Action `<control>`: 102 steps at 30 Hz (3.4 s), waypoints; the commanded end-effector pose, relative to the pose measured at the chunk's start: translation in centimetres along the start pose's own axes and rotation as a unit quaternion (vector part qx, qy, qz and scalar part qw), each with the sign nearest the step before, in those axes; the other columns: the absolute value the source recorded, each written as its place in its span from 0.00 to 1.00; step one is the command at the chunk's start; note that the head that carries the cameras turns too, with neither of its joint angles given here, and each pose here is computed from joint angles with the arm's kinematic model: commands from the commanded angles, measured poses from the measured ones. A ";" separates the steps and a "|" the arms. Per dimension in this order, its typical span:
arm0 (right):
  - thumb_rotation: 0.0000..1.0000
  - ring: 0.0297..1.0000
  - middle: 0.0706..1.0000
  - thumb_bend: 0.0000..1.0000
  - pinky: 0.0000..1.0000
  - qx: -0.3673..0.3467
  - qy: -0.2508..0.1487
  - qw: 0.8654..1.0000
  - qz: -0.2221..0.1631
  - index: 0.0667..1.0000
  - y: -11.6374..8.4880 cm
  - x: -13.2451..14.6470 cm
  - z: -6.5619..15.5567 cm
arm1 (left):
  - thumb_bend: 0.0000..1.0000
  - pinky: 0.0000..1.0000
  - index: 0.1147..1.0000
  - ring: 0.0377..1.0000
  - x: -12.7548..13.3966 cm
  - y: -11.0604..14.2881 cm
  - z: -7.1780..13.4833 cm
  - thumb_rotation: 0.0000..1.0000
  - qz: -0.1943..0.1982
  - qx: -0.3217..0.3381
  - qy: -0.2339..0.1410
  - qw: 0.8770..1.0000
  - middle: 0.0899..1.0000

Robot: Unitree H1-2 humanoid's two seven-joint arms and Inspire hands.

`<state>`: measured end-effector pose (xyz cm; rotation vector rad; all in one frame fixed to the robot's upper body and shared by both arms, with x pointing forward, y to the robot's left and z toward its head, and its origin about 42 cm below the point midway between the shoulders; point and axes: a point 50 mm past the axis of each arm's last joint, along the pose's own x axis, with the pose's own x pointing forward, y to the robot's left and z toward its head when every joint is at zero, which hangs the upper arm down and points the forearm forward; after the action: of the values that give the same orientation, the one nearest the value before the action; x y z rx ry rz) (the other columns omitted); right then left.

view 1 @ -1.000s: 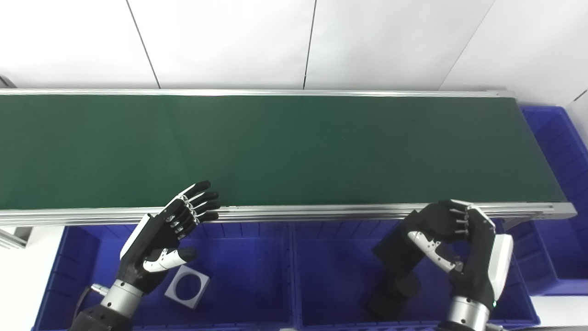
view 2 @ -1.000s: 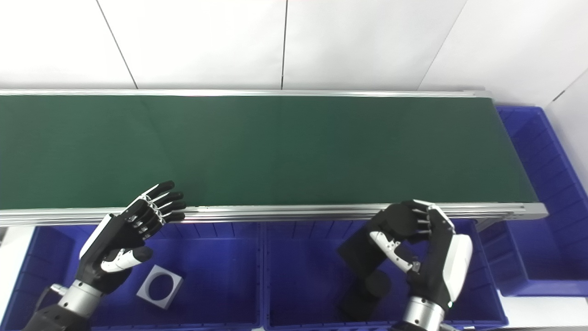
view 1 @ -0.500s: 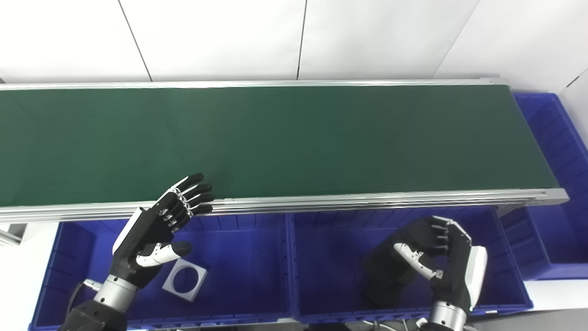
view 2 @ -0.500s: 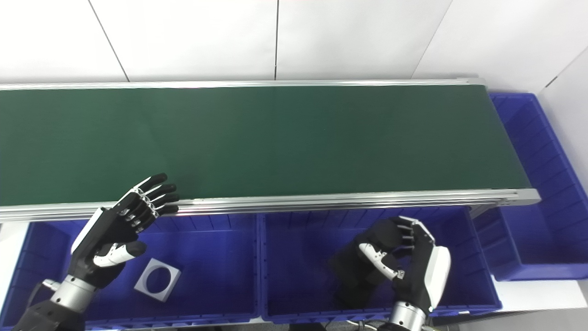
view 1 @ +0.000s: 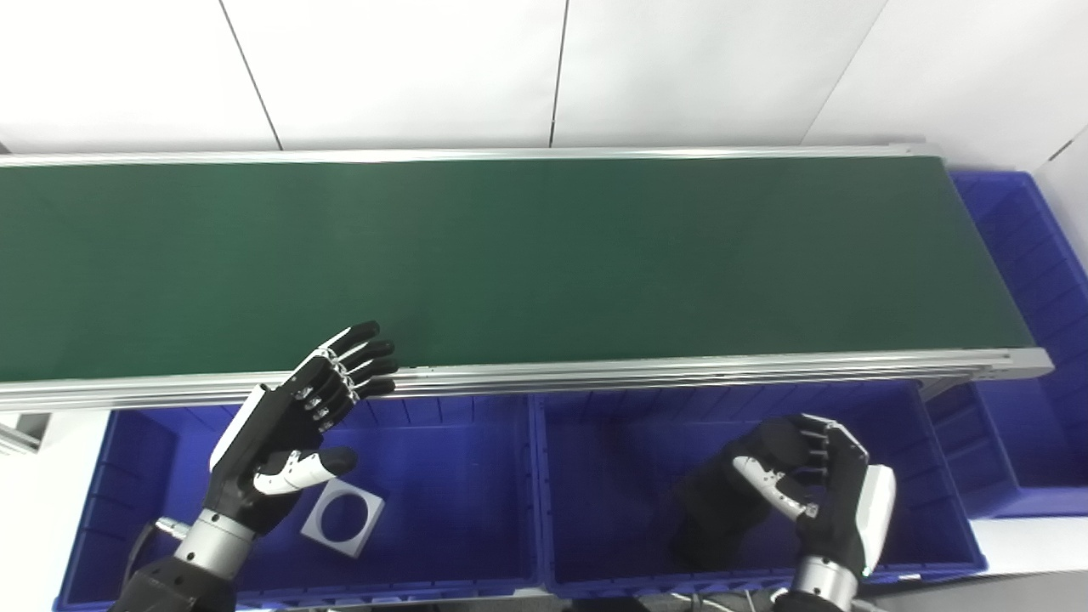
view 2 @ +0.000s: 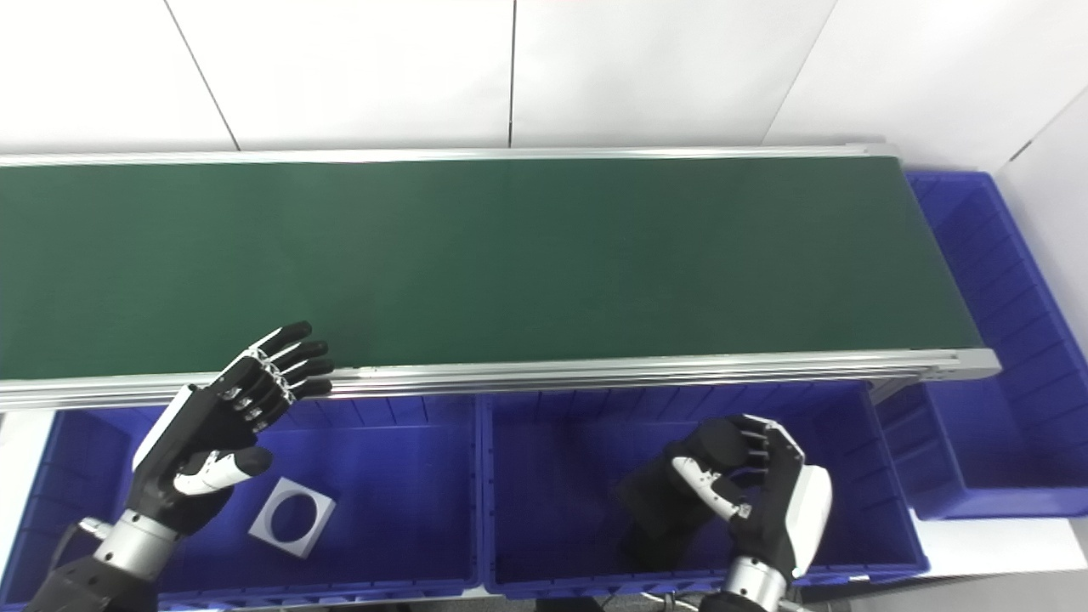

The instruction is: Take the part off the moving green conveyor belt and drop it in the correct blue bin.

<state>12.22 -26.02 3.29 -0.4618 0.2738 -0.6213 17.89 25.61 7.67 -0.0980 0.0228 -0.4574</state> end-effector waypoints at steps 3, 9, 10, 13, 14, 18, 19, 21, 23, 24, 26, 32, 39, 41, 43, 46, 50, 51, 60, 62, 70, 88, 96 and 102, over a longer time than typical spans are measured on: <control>0.00 0.41 0.45 0.50 0.33 0.014 -0.027 0.999 -0.026 0.52 -0.6 0.3 1.0 | 0.98 0.78 0.87 0.82 0.2 -0.1 0.9 0.45 -0.006 0.014 -0.018 1.000 0.83; 0.00 0.41 0.45 0.51 0.38 0.022 -0.028 0.999 -0.011 0.52 -0.8 0.3 1.2 | 0.97 0.79 0.87 0.82 0.1 -0.1 0.9 0.45 -0.007 0.013 -0.019 1.000 0.84; 0.00 0.41 0.45 0.51 0.42 0.028 -0.024 0.999 -0.005 0.51 -0.8 0.3 1.2 | 0.98 0.79 0.87 0.82 0.1 -0.1 0.9 0.45 -0.007 0.014 -0.019 1.000 0.84; 0.00 0.57 0.45 0.55 0.54 0.036 -0.017 0.999 0.020 0.65 -1.0 0.3 1.2 | 0.97 0.78 0.87 0.82 0.1 -0.2 0.9 0.45 -0.006 0.015 -0.019 1.000 0.84; 0.06 0.62 0.61 0.70 0.56 0.040 -0.016 0.999 0.027 0.73 -1.0 0.3 1.1 | 0.98 0.78 0.87 0.82 0.1 -0.2 0.9 0.45 -0.006 0.015 -0.019 1.000 0.84; 0.19 0.78 0.82 0.81 0.69 0.024 -0.002 0.998 0.057 0.87 -1.1 0.3 1.1 | 0.98 0.78 0.87 0.82 0.1 -0.2 0.9 0.45 -0.005 0.012 -0.018 1.000 0.84; 0.21 0.80 0.84 0.82 0.72 0.021 0.001 0.998 0.061 0.89 -1.1 0.3 1.1 | 0.98 0.78 0.87 0.82 0.1 -0.2 0.9 0.45 -0.005 0.012 -0.018 1.000 0.84; 0.23 0.85 0.88 0.81 0.77 0.016 0.004 0.998 0.065 0.93 -1.1 0.2 1.1 | 0.97 0.79 0.87 0.82 0.1 -0.3 0.9 0.45 -0.005 0.012 -0.018 1.000 0.84; 0.24 0.88 0.90 0.81 0.80 0.018 0.007 0.998 0.067 0.95 -1.1 0.2 1.1 | 0.98 0.79 0.87 0.82 0.1 -0.3 0.9 0.44 -0.005 0.010 -0.018 1.000 0.84; 0.24 0.89 0.91 0.81 0.82 0.019 0.007 0.998 0.068 0.96 -1.1 0.2 1.1 | 0.98 0.79 0.87 0.82 0.1 -0.3 0.9 0.44 -0.005 0.010 -0.018 1.000 0.84; 0.25 0.89 0.91 0.80 0.83 0.019 0.009 0.998 0.067 0.97 -1.1 0.2 1.1 | 0.98 0.79 0.87 0.82 0.1 -0.3 0.9 0.45 -0.005 0.011 -0.018 1.000 0.84; 0.25 0.91 0.92 0.80 0.86 0.024 0.004 0.998 0.064 0.98 -1.2 0.2 1.4 | 0.98 0.79 0.87 0.82 0.2 -0.2 0.8 0.45 -0.006 0.012 -0.019 1.000 0.84; 0.26 0.89 0.90 0.78 0.83 0.031 -0.031 0.998 0.049 0.95 -1.6 -0.1 2.7 | 0.98 0.78 0.87 0.82 0.2 -0.2 0.9 0.45 -0.007 0.014 -0.020 1.000 0.84; 0.27 0.87 0.89 0.79 0.80 0.033 -0.042 0.997 0.047 0.94 -1.8 -0.4 3.6 | 0.98 0.78 0.87 0.82 0.2 -0.2 0.8 0.46 -0.006 0.013 -0.019 1.000 0.83; 0.31 0.86 0.89 0.79 0.77 0.036 -0.059 0.996 0.054 0.93 -1.8 -0.8 4.6 | 0.99 0.78 0.87 0.82 0.2 -0.3 0.8 0.45 -0.004 0.010 -0.017 1.000 0.83; 0.34 0.85 0.88 0.78 0.74 0.050 -0.095 0.992 0.071 0.92 -1.8 -1.5 6.4 | 0.98 0.79 0.87 0.82 0.2 -0.4 0.7 0.45 -0.005 0.008 -0.017 1.000 0.83; 0.34 0.83 0.87 0.78 0.76 0.064 -0.146 0.981 0.108 0.90 -1.6 -2.7 9.2 | 0.97 0.79 0.87 0.82 0.3 -0.6 0.6 0.44 -0.007 0.009 -0.019 1.000 0.84; 0.34 0.83 0.87 0.78 0.77 0.064 -0.158 0.978 0.119 0.90 -1.5 -3.0 9.9 | 0.97 0.79 0.87 0.82 0.3 -0.6 0.6 0.44 -0.008 0.010 -0.019 1.000 0.83; 0.32 0.83 0.86 0.80 0.77 0.085 -0.230 0.947 0.208 0.89 0.3 -4.4 14.1 | 0.95 0.80 0.89 0.83 0.5 -1.5 0.3 0.45 -0.015 0.014 -0.023 1.000 0.84; 0.33 0.82 0.85 0.81 0.75 0.088 -0.235 0.942 0.222 0.88 0.8 -4.5 14.3 | 0.95 0.80 0.89 0.83 0.5 -1.7 0.2 0.45 -0.015 0.016 -0.024 0.999 0.84; 0.36 0.86 0.88 0.84 0.80 0.102 -0.249 0.916 0.299 0.90 2.5 -4.0 14.9 | 0.94 0.81 0.90 0.84 0.6 -2.8 -0.3 0.47 -0.020 0.031 -0.032 0.999 0.85; 0.32 0.87 0.90 0.85 0.79 0.170 -0.173 0.866 0.437 0.95 4.6 -4.0 10.4 | 0.91 0.84 0.91 0.88 0.2 -5.3 -0.7 0.46 -0.015 0.041 -0.028 0.999 0.89; 0.34 0.87 0.91 0.85 0.81 0.183 -0.154 0.864 0.444 0.95 4.0 -3.4 9.2 | 0.93 0.84 0.91 0.89 0.4 -5.6 -0.6 0.46 -0.009 0.043 -0.025 0.999 0.90; 0.36 0.87 0.90 0.87 0.81 0.176 -0.155 0.861 0.450 0.95 4.0 -3.3 9.2 | 0.92 0.85 0.92 0.90 0.4 -5.7 -0.4 0.45 -0.002 0.043 -0.025 0.999 0.90</control>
<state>14.93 -18.18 8.66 -0.0448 0.1184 0.3106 15.54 20.58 6.76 -0.0259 0.0083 -0.4642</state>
